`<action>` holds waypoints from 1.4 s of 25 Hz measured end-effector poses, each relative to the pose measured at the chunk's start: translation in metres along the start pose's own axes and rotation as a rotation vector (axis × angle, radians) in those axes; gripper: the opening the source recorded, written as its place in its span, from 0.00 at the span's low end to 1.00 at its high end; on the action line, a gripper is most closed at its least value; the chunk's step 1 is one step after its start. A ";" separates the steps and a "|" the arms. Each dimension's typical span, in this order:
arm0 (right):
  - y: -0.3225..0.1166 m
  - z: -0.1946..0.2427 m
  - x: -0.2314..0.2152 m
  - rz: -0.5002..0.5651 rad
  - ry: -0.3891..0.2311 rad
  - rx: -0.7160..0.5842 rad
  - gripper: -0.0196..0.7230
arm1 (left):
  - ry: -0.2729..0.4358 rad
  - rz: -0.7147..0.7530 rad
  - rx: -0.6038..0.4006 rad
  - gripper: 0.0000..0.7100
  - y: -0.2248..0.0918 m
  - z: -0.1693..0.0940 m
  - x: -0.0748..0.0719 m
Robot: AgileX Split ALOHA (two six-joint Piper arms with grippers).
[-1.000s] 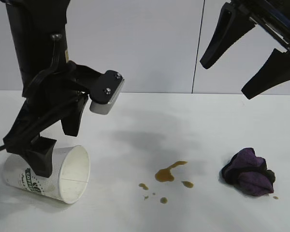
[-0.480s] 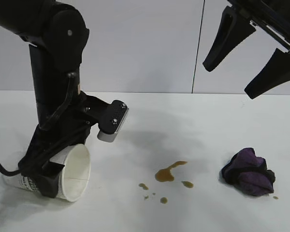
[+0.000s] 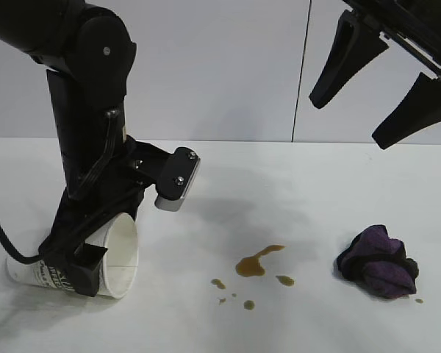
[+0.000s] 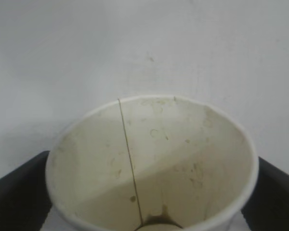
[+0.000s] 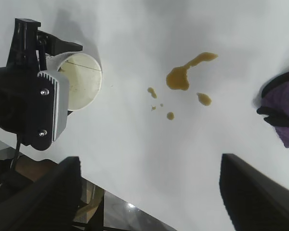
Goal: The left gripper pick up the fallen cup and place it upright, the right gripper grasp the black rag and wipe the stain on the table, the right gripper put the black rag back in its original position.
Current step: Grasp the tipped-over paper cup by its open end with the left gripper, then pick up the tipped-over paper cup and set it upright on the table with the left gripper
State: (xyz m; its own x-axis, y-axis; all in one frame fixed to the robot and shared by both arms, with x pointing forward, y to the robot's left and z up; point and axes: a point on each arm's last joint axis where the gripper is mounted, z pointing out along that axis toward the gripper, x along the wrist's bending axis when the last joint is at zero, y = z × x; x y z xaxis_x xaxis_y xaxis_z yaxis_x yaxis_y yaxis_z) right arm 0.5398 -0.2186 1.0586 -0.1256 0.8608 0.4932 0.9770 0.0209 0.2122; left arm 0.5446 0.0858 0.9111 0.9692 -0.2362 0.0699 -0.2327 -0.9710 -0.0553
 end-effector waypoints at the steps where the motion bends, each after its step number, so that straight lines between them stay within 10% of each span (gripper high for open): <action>1: 0.000 0.000 0.000 0.000 0.000 0.000 0.76 | -0.001 -0.003 -0.004 0.96 0.000 0.000 0.000; 16: 0.000 0.000 0.000 0.000 -0.001 0.000 0.76 | 0.078 -0.060 -0.097 0.76 0.006 -0.023 0.008; 22: 0.000 0.000 0.000 0.000 -0.001 0.000 0.76 | 0.235 -0.198 -0.435 0.76 -0.011 -0.081 0.021; 29: 0.000 0.000 0.000 0.000 -0.001 0.000 0.76 | 0.198 -0.449 -0.904 0.76 -0.074 -0.108 0.038; 35: 0.000 0.000 0.000 0.000 -0.001 0.000 0.76 | 0.263 -0.556 -1.109 0.76 -0.134 -0.112 0.038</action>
State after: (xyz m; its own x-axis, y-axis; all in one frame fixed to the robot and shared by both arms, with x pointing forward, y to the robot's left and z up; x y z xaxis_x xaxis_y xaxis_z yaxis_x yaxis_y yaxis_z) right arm 0.5398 -0.2187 1.0585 -0.1258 0.8611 0.4926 0.9770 0.0213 0.2123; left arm 0.6038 0.2022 1.0329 0.9419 0.3355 0.0174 0.1335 -0.4212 0.8971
